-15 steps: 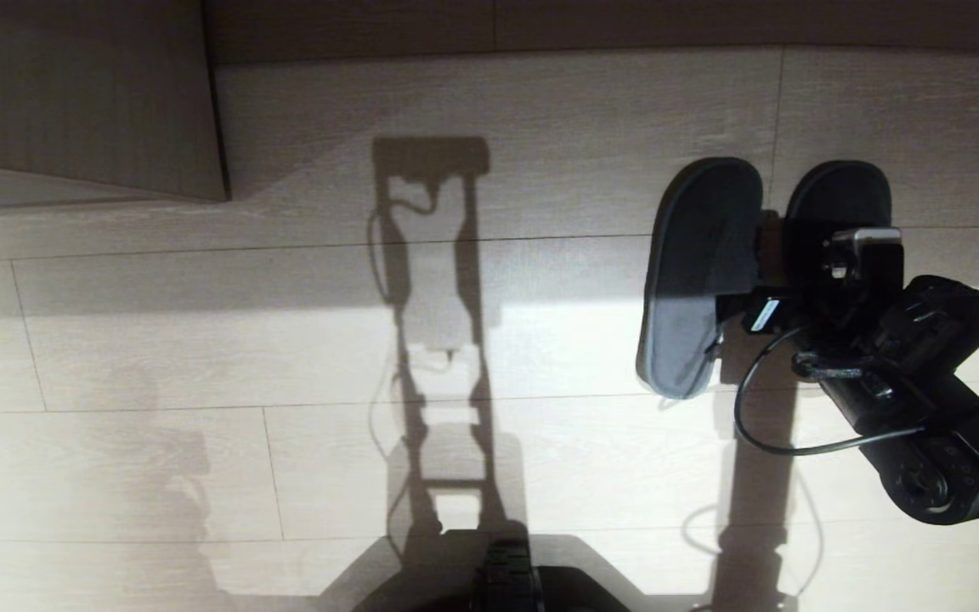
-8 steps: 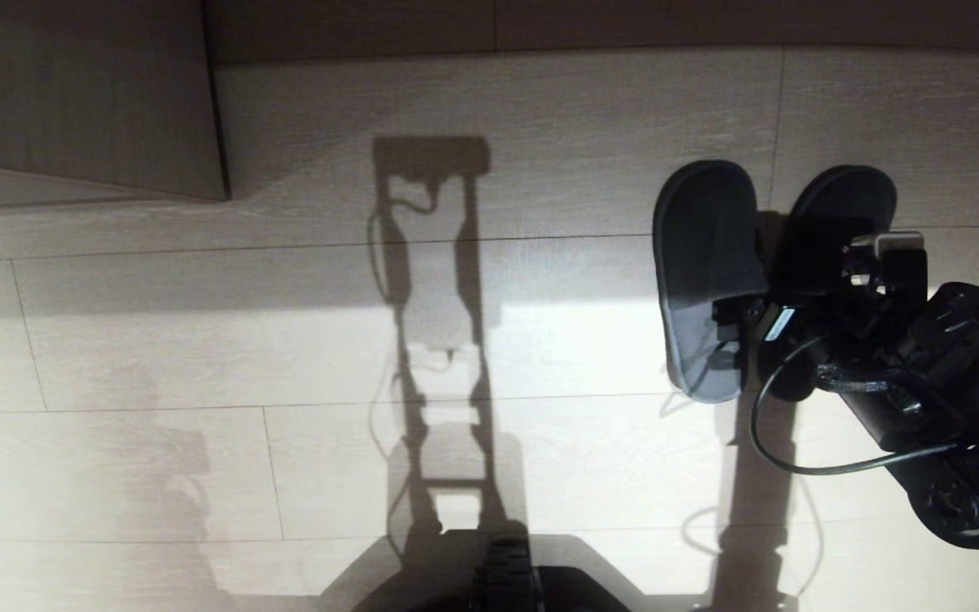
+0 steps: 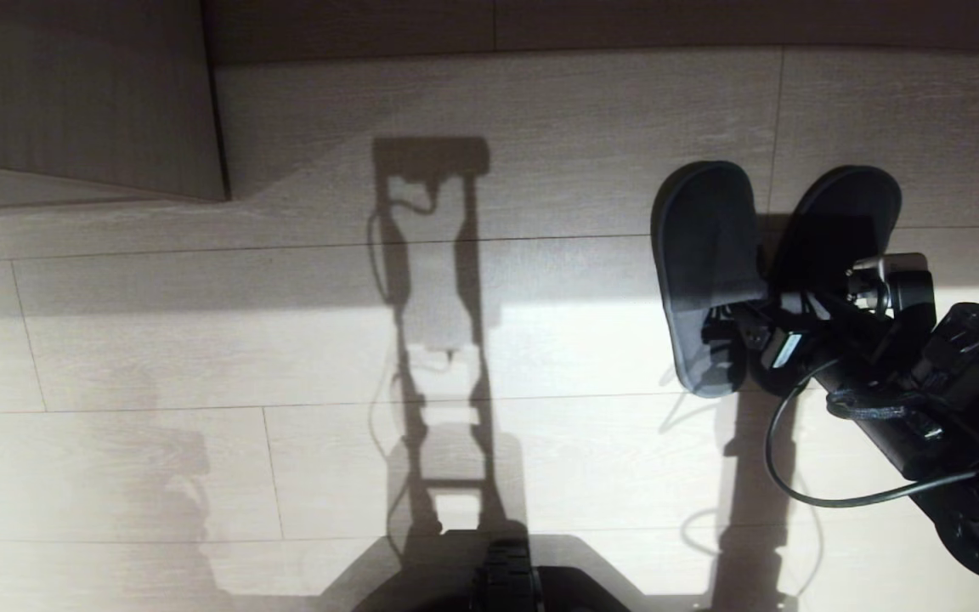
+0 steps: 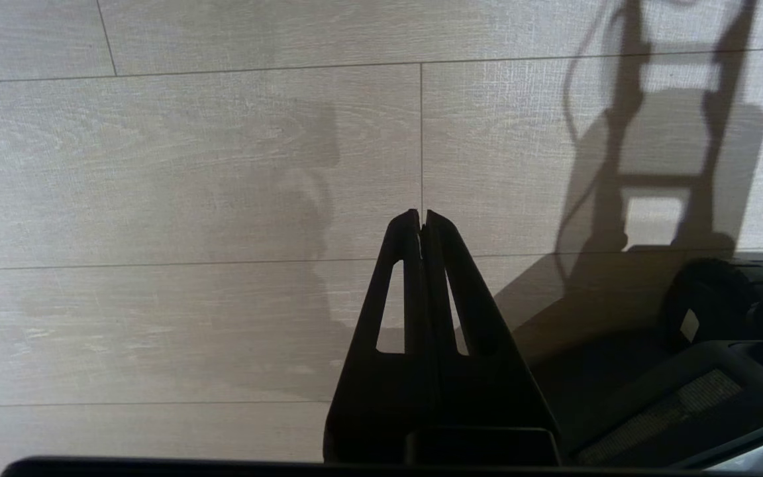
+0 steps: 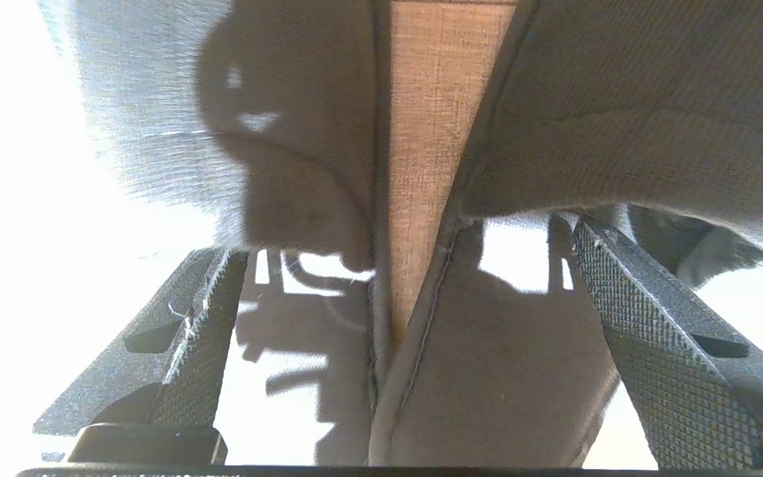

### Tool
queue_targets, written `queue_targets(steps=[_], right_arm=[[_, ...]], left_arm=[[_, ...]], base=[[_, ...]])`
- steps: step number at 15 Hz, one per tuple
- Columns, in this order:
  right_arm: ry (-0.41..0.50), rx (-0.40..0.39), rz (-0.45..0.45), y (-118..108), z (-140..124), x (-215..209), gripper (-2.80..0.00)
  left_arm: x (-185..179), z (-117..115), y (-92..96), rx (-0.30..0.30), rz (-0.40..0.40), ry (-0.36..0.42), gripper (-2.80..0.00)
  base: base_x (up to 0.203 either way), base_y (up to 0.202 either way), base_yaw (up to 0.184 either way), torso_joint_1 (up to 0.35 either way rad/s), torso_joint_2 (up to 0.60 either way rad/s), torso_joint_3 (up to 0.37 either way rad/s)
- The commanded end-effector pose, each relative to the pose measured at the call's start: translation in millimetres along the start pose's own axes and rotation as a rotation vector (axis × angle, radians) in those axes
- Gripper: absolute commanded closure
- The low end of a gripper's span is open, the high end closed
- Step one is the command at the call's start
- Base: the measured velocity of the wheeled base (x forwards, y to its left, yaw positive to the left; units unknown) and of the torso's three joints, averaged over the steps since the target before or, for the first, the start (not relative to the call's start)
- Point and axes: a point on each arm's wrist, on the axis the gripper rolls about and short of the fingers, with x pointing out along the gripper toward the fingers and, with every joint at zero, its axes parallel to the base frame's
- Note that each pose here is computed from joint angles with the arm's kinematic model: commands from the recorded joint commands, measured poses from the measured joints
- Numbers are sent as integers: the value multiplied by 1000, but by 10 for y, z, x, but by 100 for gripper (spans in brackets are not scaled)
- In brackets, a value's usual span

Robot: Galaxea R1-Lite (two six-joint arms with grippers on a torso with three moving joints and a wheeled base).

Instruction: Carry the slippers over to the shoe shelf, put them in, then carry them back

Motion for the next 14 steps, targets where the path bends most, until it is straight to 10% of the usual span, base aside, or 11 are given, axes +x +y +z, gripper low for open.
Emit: queue_targets(steps=[1, 12, 13, 14], right_arm=[[-34, 3, 6, 0, 119, -117, -280], [-56, 21, 99, 99, 350, -855, -280], [-62, 21, 99, 98, 370, -862, 0], [-62, 20, 98, 91, 397, -885, 0]], left_arm=[[-1, 0, 0, -1, 2, -2, 0], [-1, 0, 0, -1, 1, -2, 0], [-1, 0, 0, -1, 1, -2, 0], [0, 0, 0, -1, 1, 0, 0]], base=[[0, 0, 0, 0, 0, 0], [0, 0, 0, 0, 0, 0], [0, 0, 0, 0, 0, 0], [0, 0, 0, 0, 0, 0]])
